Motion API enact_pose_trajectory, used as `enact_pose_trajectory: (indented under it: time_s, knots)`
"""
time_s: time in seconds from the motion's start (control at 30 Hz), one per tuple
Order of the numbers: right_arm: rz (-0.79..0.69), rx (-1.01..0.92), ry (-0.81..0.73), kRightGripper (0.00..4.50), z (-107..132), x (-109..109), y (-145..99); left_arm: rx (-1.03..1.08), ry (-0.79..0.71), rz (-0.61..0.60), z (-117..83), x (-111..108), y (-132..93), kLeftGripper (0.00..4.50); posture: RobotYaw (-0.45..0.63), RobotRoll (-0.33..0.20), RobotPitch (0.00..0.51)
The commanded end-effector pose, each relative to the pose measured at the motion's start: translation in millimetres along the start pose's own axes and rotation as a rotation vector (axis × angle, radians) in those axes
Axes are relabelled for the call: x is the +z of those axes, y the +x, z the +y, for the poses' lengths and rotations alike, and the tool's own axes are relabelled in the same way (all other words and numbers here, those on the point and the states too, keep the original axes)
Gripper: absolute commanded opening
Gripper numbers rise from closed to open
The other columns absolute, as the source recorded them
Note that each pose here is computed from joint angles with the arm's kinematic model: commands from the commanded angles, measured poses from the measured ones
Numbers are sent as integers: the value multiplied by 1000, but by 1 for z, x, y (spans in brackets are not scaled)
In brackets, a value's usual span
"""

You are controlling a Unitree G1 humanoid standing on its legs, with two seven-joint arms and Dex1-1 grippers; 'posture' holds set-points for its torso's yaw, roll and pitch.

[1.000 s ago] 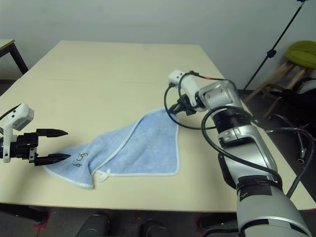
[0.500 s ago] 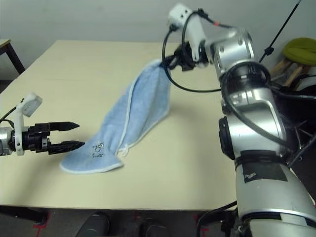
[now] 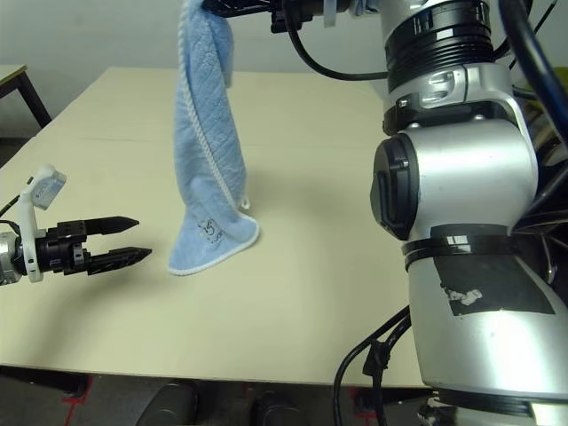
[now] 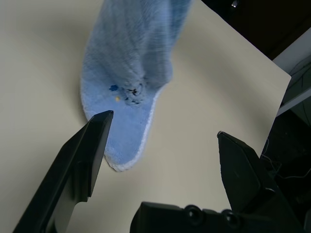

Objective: Fold the towel and set it aside.

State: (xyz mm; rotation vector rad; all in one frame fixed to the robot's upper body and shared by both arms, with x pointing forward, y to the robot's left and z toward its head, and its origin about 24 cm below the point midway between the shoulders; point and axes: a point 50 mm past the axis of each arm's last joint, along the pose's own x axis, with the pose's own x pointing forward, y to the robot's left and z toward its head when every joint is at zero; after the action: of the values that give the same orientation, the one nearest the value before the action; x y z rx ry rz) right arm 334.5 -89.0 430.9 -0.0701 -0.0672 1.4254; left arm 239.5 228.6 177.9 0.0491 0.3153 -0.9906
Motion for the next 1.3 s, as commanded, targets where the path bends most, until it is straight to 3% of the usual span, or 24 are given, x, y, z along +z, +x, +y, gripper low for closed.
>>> enact_pose_trajectory:
  time_s: [0.03,0.17,0.27,0.4,0.53,0.83,1.1,1.3]
  knots:
    - [-150,-41,35,32,6,26,-4,8,4,4,0,2,-2,4500,279,0,34]
    - [-29,-319,45,32,-29,-16,-17,13,7,2,1,4,-3,4500,270,0,38]
    - [122,-506,78,32,-54,-67,-33,17,7,5,2,4,-4,4500,269,0,43]
    - [286,-598,92,32,-66,-113,-45,31,13,31,3,3,-7,4500,272,0,47]
    - [437,-688,50,32,-73,-145,-57,33,14,35,3,2,-7,4500,278,0,50]
    - [574,-739,-28,32,-77,-167,-63,23,19,23,-5,8,18,4500,291,0,46]
    - [633,-799,-56,32,-80,-185,-63,-19,126,132,-16,-6,59,4500,291,0,59]
    - [643,-820,-56,32,-81,-190,-65,-92,112,196,-19,-24,94,4500,307,0,53]
